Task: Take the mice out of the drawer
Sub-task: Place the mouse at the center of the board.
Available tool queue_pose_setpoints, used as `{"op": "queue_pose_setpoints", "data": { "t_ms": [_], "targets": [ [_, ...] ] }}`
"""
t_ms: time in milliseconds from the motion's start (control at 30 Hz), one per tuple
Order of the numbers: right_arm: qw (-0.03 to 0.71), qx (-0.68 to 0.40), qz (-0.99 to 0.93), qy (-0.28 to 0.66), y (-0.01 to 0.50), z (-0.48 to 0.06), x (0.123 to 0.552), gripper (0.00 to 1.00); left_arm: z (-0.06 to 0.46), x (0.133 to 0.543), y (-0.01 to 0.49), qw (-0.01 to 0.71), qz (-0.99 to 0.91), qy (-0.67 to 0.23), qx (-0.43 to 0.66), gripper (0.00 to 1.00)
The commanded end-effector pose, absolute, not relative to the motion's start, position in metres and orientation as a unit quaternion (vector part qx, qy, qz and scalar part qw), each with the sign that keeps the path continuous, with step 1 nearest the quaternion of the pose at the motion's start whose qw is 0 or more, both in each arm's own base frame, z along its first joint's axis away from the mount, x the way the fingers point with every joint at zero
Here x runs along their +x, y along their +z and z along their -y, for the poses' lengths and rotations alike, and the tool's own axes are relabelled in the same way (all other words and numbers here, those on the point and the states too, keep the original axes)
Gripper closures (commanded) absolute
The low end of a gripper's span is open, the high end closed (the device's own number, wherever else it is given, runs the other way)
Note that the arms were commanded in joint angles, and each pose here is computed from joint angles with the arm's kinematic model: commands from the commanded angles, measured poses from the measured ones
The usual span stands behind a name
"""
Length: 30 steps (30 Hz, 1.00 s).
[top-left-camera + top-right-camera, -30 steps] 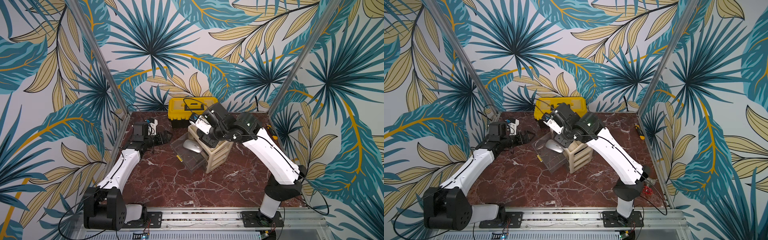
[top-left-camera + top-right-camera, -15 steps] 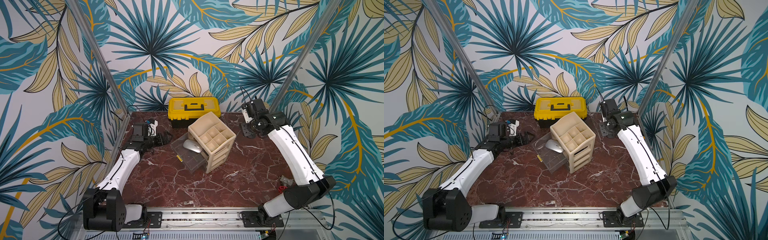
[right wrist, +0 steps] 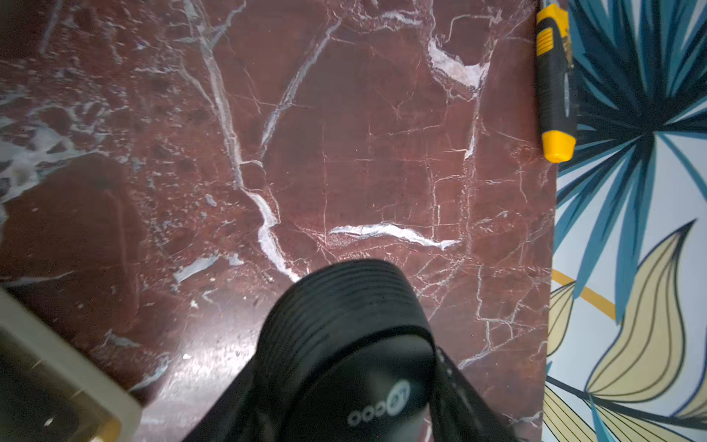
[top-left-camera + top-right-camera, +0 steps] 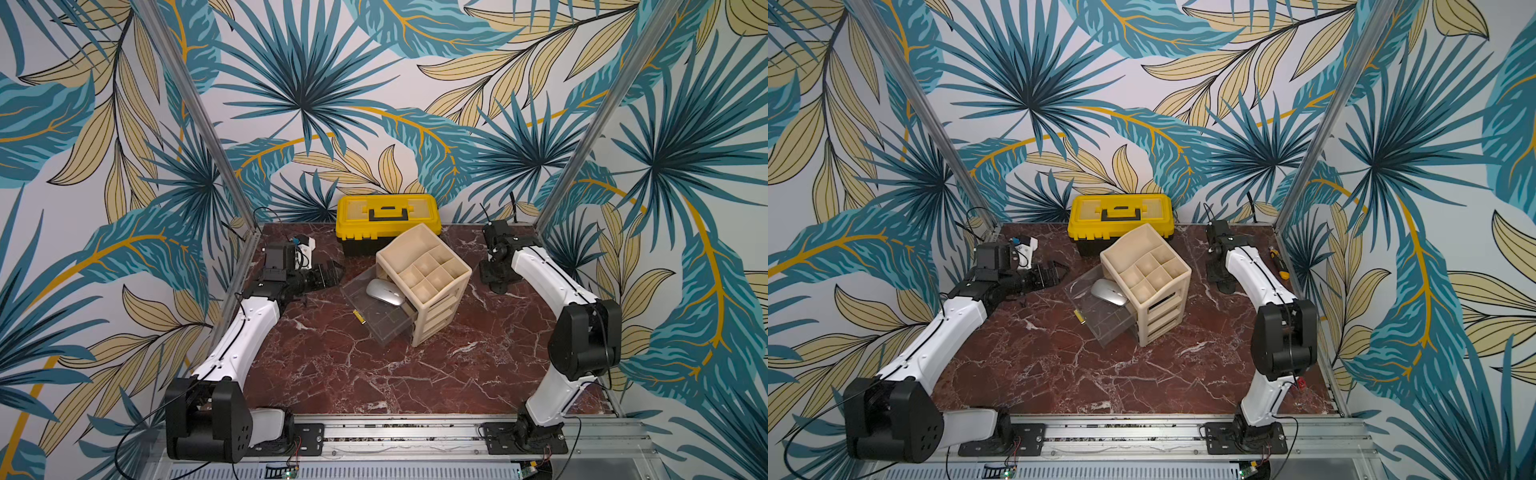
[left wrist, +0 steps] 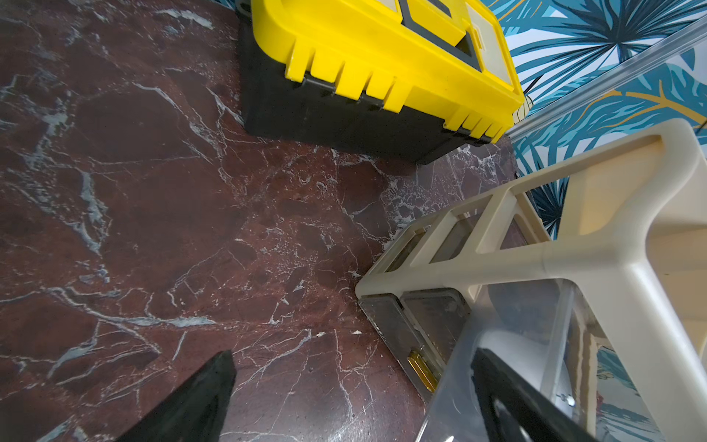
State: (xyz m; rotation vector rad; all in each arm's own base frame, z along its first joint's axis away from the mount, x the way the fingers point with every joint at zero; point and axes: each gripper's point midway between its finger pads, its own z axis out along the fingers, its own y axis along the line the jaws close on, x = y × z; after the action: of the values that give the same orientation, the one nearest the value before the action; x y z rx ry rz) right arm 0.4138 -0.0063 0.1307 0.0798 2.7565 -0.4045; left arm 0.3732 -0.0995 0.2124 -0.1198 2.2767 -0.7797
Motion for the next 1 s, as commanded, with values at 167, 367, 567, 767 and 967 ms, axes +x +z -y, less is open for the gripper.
{"op": "queue_pose_setpoints", "data": {
  "t_ms": [167,367,567,767,967],
  "targets": [
    [0.135,0.064,-0.975,-0.167,0.073,0.018,0.418,0.71,0.102,0.376,0.238,0.382,-0.872,-0.305,-0.029,0.00],
    [0.124,0.068,-0.974,-0.176,0.059,0.021,0.413,0.62,0.103,0.376,0.239,0.382,-0.870,-0.309,-0.028,0.00],
    [0.112,0.066,-0.976,-0.175,0.052,0.021,0.411,0.49,0.106,0.377,0.239,0.380,-0.869,-0.316,-0.028,0.00],
    [0.089,0.054,-0.980,-0.168,0.043,0.017,0.407,0.43,0.106,0.376,0.240,0.381,-0.869,-0.314,-0.023,0.00],
    [0.081,0.043,-0.981,-0.171,0.044,0.018,0.403,0.36,0.109,0.376,0.242,0.380,-0.868,-0.319,-0.016,0.00]
  ]
}}
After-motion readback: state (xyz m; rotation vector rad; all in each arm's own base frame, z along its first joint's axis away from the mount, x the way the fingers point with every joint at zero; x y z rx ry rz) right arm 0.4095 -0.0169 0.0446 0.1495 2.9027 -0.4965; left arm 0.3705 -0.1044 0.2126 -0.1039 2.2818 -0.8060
